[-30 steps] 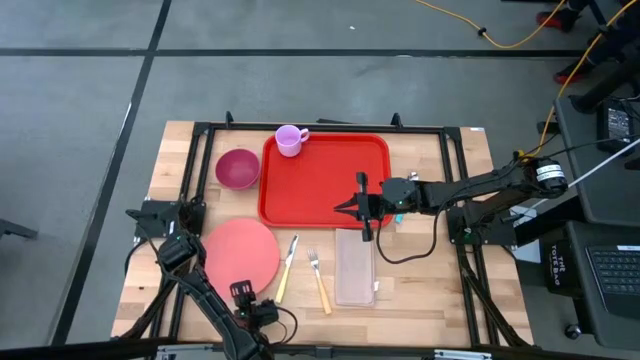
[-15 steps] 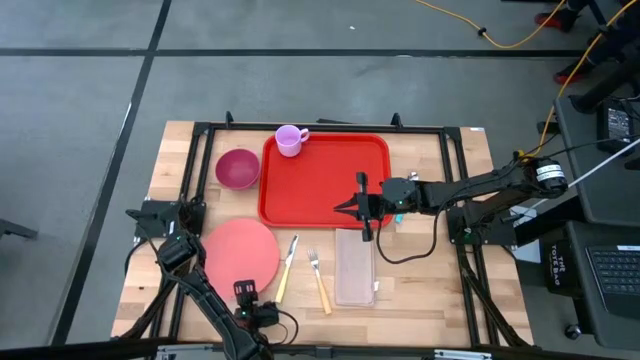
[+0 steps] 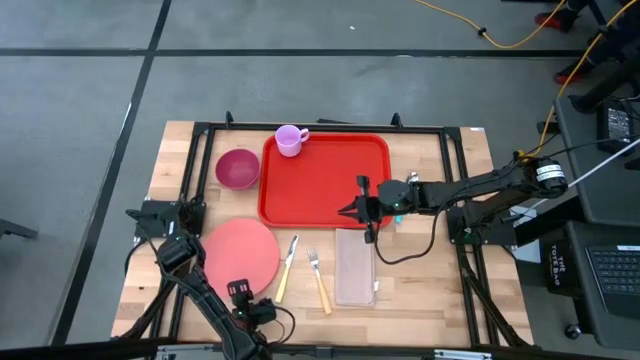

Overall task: Set up tray
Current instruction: Put the pink plate on the bottom left of the orange tray, then put the red bowl on top of the pink plate

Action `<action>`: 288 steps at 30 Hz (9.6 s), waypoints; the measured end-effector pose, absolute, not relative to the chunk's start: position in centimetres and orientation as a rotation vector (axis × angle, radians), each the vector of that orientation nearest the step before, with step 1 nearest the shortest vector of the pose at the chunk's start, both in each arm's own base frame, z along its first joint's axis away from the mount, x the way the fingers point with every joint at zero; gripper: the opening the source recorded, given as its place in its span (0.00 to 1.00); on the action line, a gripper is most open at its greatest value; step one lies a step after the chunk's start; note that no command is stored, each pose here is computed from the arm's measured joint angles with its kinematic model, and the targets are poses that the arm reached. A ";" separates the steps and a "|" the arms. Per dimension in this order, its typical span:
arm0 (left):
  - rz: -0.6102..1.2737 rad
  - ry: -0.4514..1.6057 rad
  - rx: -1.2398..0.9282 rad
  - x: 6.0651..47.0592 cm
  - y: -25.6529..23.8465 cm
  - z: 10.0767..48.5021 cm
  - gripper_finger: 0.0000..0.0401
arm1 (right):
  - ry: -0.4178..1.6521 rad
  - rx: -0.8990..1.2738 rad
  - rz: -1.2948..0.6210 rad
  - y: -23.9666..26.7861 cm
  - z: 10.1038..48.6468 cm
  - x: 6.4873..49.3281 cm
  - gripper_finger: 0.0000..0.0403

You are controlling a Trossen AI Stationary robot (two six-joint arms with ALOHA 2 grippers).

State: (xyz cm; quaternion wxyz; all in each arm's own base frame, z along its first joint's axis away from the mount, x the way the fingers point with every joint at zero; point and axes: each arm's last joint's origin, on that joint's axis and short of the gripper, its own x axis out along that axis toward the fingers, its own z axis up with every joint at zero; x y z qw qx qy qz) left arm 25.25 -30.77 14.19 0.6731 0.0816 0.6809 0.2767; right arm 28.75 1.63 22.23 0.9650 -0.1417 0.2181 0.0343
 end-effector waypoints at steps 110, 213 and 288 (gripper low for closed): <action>0.568 1.407 0.078 25.9 -31.7 19.7 0.01 | 0.394 -0.307 0.070 1.7 22.6 28.9 0.06; 0.603 1.210 0.631 31.9 -12.8 17.9 0.01 | 0.240 -0.232 -0.020 1.4 28.1 25.3 0.05; 0.376 1.403 0.444 34.2 -8.8 20.9 0.24 | 0.361 -0.222 -0.009 1.6 24.8 27.7 0.04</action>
